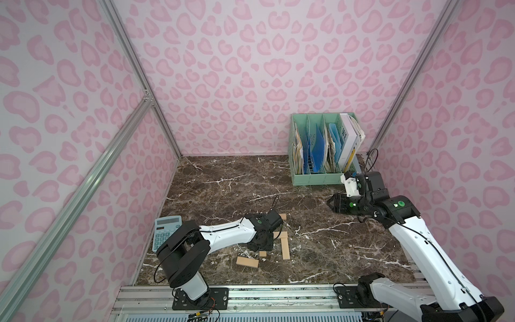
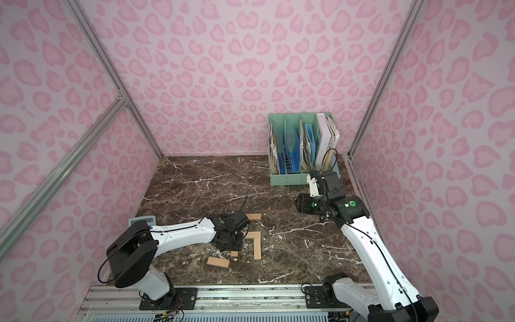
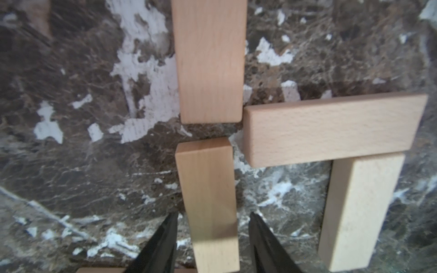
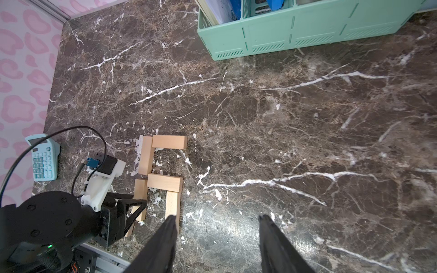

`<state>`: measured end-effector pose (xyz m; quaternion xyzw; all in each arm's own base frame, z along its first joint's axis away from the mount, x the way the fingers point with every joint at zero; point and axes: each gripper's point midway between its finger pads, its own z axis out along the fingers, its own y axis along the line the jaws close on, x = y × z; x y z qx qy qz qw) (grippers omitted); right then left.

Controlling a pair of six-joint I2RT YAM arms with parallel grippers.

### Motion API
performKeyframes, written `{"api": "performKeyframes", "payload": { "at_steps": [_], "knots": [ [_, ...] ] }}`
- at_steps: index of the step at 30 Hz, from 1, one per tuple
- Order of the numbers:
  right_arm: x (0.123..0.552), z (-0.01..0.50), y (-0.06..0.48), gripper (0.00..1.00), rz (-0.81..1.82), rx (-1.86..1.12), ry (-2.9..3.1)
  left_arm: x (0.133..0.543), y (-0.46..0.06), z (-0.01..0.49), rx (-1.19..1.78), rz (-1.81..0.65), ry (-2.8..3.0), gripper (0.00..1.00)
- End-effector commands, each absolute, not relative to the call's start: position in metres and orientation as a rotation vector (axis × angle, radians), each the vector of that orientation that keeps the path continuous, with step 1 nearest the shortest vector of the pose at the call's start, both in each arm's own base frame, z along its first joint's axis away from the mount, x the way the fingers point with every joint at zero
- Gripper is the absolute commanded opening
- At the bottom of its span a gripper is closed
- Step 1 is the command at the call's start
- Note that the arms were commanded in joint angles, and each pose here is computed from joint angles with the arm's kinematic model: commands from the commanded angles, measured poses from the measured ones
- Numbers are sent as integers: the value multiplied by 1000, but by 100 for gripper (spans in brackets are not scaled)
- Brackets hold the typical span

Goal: Assemble the number 6 with building blocks
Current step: Assemble the building block at the center of the board.

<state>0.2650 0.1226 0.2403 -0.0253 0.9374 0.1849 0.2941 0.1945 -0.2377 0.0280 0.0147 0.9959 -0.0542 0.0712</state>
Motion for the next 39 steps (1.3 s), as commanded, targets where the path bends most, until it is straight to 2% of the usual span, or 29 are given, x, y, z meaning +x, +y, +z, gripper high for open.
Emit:
{"api": "performKeyframes", "payload": {
  "at_steps": [1,9,15,19,39],
  "knots": [
    [266,245,123,57,496,-70,2481,195,-235,32,58,-146,2987,59],
    [268,248,123,55,495,-62,2467,198,-230,48,53,-139,2955,60],
    [268,250,120,55,486,-54,2457,206,-200,56,-51,-149,2921,60],
    [269,252,121,54,488,-56,2455,203,-212,48,-55,-278,2924,58],
    [266,252,118,54,486,-36,2444,191,-227,36,-51,-271,2993,58]
  ]
}}
